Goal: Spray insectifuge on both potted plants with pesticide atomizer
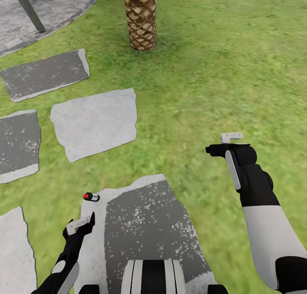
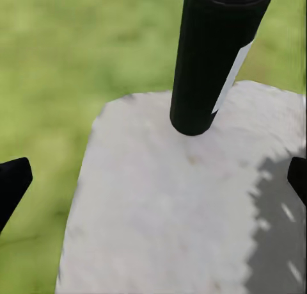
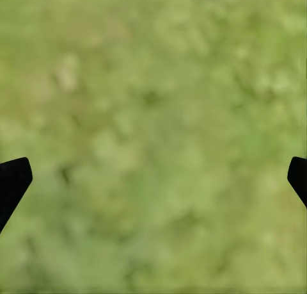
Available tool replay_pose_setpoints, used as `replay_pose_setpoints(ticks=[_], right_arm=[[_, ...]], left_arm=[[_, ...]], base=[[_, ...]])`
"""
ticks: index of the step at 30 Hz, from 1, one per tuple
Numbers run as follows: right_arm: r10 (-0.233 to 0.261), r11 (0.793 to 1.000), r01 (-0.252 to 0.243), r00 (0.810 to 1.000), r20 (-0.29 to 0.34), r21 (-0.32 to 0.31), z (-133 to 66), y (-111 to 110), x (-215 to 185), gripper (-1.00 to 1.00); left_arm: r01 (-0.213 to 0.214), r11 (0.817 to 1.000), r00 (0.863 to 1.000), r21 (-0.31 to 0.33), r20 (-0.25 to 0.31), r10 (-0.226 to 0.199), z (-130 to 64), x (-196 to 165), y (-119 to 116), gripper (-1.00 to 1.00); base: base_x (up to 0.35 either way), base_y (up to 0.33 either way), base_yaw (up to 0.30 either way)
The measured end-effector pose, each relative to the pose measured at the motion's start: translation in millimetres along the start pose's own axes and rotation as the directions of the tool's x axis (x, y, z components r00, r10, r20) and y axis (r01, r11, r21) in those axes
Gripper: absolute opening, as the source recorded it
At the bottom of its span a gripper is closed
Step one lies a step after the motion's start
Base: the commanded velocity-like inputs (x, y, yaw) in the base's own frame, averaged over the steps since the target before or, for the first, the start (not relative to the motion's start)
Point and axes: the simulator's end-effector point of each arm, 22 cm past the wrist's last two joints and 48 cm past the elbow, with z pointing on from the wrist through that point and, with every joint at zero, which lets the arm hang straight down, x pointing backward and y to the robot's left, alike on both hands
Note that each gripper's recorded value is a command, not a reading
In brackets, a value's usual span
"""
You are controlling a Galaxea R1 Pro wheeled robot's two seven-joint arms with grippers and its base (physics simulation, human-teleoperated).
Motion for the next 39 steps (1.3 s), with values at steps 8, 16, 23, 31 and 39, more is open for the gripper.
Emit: replay_pose_setpoints(ticks=[8, 16, 23, 31, 39], right_arm=[[0.000, 1.000, 0.000, 1.000, -0.001, 0.000, 0.0, 0, 1, 1.00], [0.000, 1.000, 0.000, 1.000, 0.003, 0.000, -0.9, 0, 0, 1.00], [-0.001, 1.000, 0.001, 1.000, 0.005, -0.001, -1.6, 1, 0, 1.00], [-0.001, 1.000, 0.001, 1.000, 0.005, -0.002, -1.8, 1, 0, 1.00], [-0.001, 1.000, 0.001, 1.000, 0.006, -0.002, -2.0, 1, 0, 1.00]], left_arm=[[0.009, 1.000, 0.999, 0.018, 0.042, -0.010, 3.7, -19, -9, 1.00], [0.021, 1.000, 0.997, 0.019, 0.077, -0.023, 3.9, -28, -13, 1.00], [0.013, 1.000, 0.985, -0.013, 0.170, -0.010, -9.5, -25, 3, 1.00], [0.011, 1.000, 0.982, -0.014, 0.190, -0.008, -12.2, -26, 4, 1.00], [-0.023, 1.000, 0.980, 0.020, 0.199, 0.019, -15.3, -24, -13, 1.00]], base=[[0.000, 0.000, 0.000], [0.000, 0.000, 0.000], [0.000, 0.000, 0.000], [0.000, 0.000, 0.000], [0.000, 0.000, 0.000]])
